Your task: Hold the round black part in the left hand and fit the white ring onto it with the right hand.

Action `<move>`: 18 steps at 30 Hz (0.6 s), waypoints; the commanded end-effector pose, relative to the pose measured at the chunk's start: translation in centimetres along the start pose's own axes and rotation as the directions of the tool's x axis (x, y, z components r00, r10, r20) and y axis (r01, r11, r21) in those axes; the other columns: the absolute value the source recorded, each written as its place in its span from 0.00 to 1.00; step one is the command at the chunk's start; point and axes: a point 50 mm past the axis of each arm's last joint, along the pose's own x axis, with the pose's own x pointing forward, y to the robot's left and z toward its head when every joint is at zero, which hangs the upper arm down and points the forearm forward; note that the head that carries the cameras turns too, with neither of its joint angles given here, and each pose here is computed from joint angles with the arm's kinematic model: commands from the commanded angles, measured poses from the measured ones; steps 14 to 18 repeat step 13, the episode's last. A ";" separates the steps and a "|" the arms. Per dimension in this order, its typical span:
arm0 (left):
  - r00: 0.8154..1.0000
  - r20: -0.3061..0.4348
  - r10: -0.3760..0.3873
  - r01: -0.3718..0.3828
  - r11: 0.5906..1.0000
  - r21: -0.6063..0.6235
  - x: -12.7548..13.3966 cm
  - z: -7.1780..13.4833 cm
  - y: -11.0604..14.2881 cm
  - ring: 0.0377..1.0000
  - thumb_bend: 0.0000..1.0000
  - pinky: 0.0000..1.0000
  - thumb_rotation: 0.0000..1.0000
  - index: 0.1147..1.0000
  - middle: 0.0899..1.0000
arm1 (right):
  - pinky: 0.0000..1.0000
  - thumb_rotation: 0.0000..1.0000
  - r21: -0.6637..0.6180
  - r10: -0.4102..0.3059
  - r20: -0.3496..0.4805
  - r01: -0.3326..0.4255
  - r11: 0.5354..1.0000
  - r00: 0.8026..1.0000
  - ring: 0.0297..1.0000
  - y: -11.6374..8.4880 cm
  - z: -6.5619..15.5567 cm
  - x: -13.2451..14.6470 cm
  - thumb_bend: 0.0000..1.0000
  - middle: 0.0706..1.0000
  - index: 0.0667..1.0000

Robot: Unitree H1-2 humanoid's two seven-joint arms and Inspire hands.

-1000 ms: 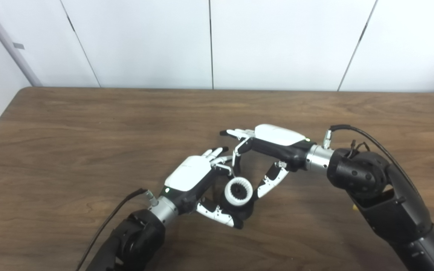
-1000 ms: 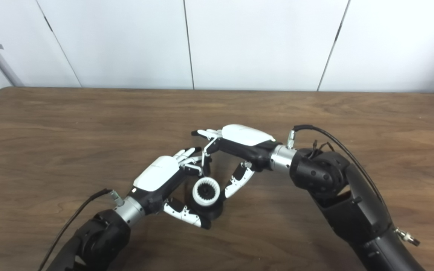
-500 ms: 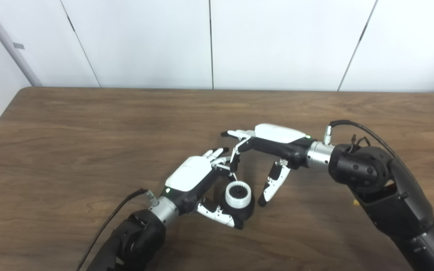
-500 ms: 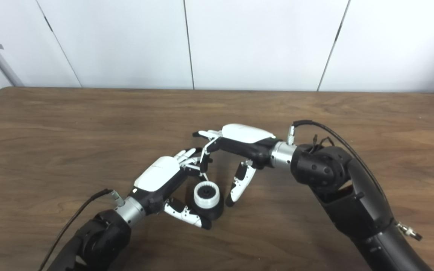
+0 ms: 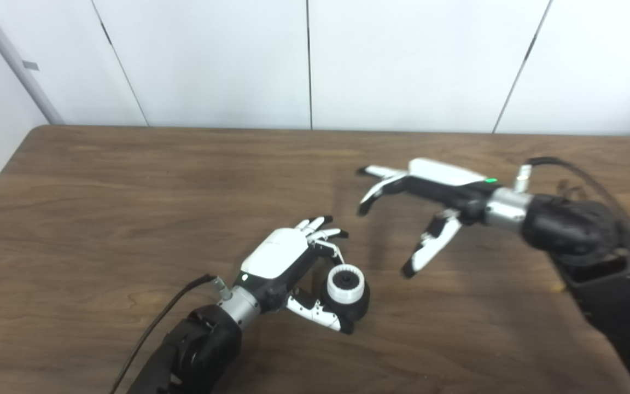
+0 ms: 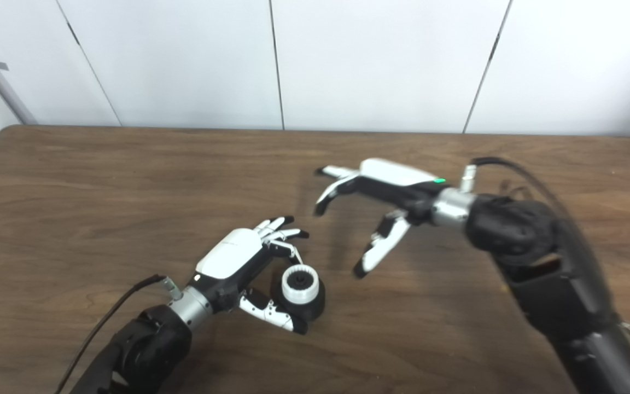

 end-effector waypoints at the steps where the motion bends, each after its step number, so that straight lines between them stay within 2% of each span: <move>1: 0.998 0.027 0.054 -0.054 0.998 0.017 0.6 -0.1 1.2 1.00 0.52 1.00 0.05 0.41 0.87 | 0.97 0.29 0.026 -0.130 0.017 0.130 0.991 0.991 1.00 -1.6 0.2 -1.7 1.00 1.00 0.72; 3: 0.998 0.023 0.061 -0.062 0.998 0.019 0.5 -0.5 1.1 1.00 0.52 1.00 0.05 0.41 0.87 | 0.98 0.31 0.133 -0.243 0.008 0.240 0.962 0.970 1.00 -1.5 -1.0 -3.7 0.99 1.00 0.73; 4: 0.998 0.023 0.065 -0.065 0.998 0.018 0.5 -0.7 1.1 1.00 0.52 1.00 0.05 0.41 0.87 | 0.96 0.34 0.170 -0.278 0.002 0.274 0.947 0.961 1.00 -1.3 -1.4 -4.3 0.95 1.00 0.76; 6: 0.997 0.024 0.071 -0.071 0.997 0.018 0.4 -1.1 1.0 1.00 0.52 1.00 0.05 0.41 0.87 | 0.96 0.40 0.261 -0.363 -0.056 0.365 0.894 0.930 1.00 -0.8 -2.6 -6.4 0.92 1.00 0.79; 9: 0.997 0.024 0.075 -0.076 0.997 0.016 0.4 -1.6 0.8 1.00 0.52 1.00 0.05 0.41 0.87 | 0.99 0.50 0.323 -0.436 -0.143 0.459 0.828 0.888 1.00 0.3 -3.9 -9.3 0.88 1.00 0.84; 11: 0.997 0.023 0.077 -0.078 0.997 0.016 0.3 -1.9 0.8 1.00 0.52 1.00 0.05 0.41 0.86 | 1.00 0.57 0.345 -0.465 -0.182 0.499 0.795 0.867 1.00 1.1 -4.5 -10.8 0.86 1.00 0.86; 13: 0.997 0.019 0.079 -0.079 0.997 0.018 0.3 -2.0 0.8 1.00 0.52 1.00 0.05 0.41 0.86 | 1.00 0.63 0.409 -0.479 -0.236 0.534 0.740 0.845 1.00 2.6 -5.3 -12.5 0.81 1.00 0.88; 18: 0.997 0.019 0.079 -0.079 0.997 0.018 0.3 -2.0 0.8 1.00 0.52 1.00 0.05 0.41 0.86 | 1.00 0.63 0.409 -0.479 -0.236 0.534 0.740 0.845 1.00 2.6 -5.3 -12.5 0.81 1.00 0.88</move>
